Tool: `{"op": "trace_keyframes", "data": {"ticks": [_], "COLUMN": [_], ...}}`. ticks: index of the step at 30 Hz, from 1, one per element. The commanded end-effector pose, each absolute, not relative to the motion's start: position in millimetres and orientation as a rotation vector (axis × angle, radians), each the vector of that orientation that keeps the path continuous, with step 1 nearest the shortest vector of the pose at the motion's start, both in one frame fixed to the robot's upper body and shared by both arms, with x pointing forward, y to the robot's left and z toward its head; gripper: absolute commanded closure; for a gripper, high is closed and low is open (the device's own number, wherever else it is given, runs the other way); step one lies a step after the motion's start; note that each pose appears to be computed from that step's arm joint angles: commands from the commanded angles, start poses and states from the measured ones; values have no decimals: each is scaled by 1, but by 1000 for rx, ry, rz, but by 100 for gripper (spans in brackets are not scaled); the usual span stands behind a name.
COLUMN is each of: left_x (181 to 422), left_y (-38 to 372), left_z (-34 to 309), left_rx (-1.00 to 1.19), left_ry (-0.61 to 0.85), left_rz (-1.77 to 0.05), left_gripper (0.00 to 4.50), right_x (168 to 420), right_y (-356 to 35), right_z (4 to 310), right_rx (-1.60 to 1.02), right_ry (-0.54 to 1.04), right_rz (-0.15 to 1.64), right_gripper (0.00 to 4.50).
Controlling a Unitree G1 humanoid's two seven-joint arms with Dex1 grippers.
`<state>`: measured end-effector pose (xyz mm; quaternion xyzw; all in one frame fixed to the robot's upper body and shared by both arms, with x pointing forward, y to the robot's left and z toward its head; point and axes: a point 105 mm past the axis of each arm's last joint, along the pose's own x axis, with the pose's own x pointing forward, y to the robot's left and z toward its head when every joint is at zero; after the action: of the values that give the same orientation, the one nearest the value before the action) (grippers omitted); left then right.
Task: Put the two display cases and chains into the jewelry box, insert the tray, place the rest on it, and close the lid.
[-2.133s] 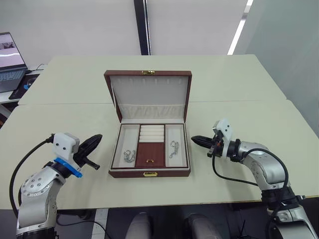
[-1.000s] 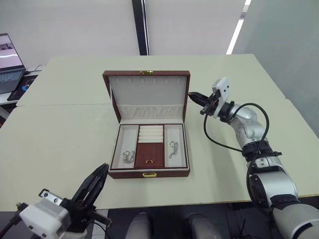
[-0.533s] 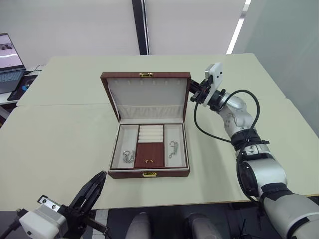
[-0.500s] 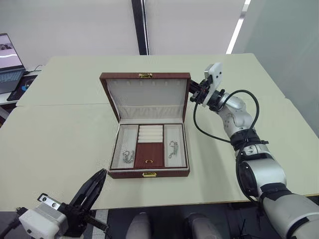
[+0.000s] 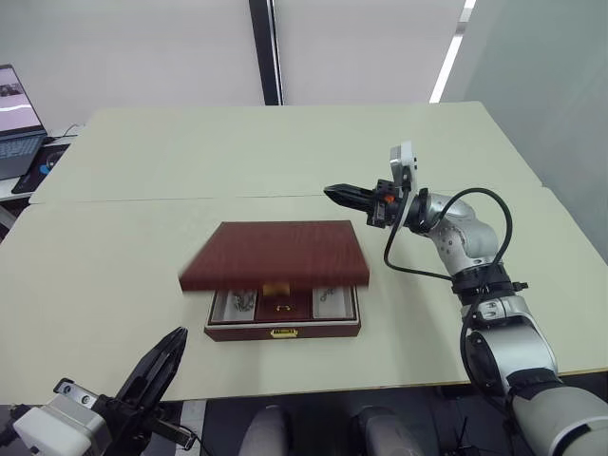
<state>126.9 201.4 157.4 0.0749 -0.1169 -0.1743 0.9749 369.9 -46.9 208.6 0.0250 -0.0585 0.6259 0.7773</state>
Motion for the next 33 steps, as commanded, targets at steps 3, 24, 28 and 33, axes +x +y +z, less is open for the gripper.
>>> {"op": "trace_keyframes", "data": {"ticks": [3,24,28,33], "left_x": [132,219,235,247], "left_y": [204,343,361,376], "left_z": [159,126,122,117], "left_rx": [129,8,24,30], "left_ry": [-242,78,105,117], "left_rz": [-333,-79,-158,-177], "left_gripper": [450,0,0,0], "right_x": [372,342,331,324], "right_y": [-51,-174,-191,-215], "right_z": [224,152,144,129], "right_rx": [28,-142,-154,-186], "right_ry": [-191,27,57,114], "right_rz": [1320,977,918,832], "right_gripper": [447,4,1,1]}}
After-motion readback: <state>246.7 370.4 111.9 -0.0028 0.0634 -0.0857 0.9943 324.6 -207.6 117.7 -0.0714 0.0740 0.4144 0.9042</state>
